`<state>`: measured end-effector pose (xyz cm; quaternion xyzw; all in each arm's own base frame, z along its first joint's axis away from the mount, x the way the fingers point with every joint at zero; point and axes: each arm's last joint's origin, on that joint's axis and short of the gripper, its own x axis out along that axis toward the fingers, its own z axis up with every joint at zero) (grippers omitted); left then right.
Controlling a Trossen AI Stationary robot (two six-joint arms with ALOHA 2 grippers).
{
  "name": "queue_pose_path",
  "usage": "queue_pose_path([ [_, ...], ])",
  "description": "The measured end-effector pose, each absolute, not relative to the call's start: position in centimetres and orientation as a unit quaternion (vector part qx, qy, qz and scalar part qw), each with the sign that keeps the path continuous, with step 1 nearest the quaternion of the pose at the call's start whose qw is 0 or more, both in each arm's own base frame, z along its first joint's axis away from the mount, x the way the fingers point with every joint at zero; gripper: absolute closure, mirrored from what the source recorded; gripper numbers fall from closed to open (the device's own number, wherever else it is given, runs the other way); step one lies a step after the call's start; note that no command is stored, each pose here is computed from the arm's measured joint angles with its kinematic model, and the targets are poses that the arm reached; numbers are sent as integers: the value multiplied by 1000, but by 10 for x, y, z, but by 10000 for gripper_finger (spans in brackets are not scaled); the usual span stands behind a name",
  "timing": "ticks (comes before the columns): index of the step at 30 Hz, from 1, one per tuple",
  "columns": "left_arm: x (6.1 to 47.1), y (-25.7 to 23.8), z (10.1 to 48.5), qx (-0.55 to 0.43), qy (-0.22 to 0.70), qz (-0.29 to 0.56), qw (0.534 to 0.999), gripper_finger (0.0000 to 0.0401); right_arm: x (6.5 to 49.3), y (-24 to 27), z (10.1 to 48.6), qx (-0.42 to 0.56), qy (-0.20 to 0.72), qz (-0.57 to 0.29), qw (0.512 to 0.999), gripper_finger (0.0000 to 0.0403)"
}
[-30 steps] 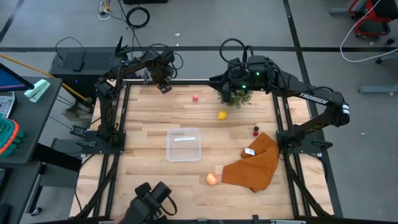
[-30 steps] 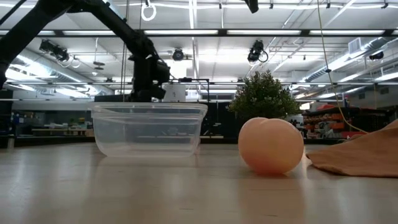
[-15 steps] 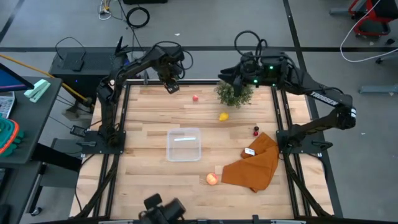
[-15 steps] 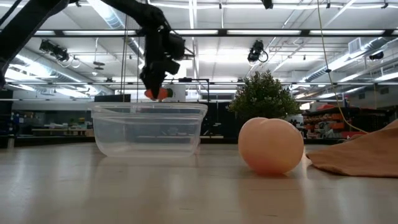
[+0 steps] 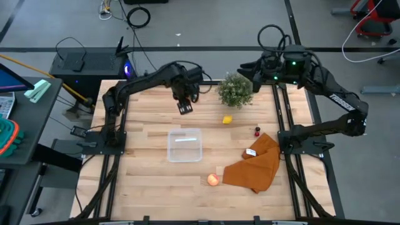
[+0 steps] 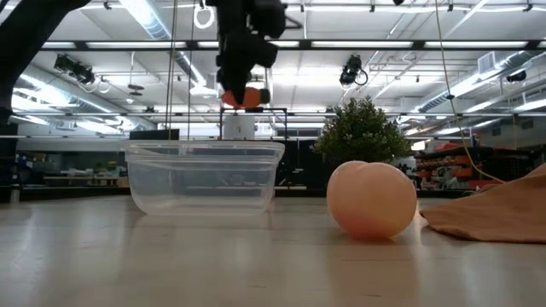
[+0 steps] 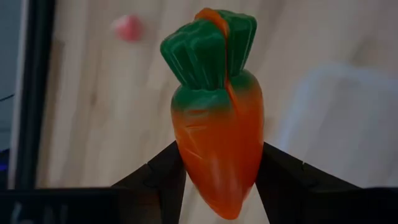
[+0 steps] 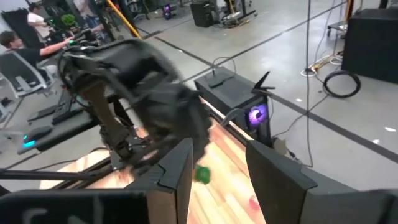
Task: Pick and placing Produce into tupperware
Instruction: Put the orange carrot into the transparent bin
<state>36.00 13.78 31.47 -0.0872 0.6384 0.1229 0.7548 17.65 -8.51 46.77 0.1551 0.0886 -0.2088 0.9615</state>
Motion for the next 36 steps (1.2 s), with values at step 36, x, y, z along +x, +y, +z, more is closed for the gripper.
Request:
queue_pose_path([
  [36,384,-14,321,-69,635,82,765,224,154,-73,465,162,128,-191,960,280],
])
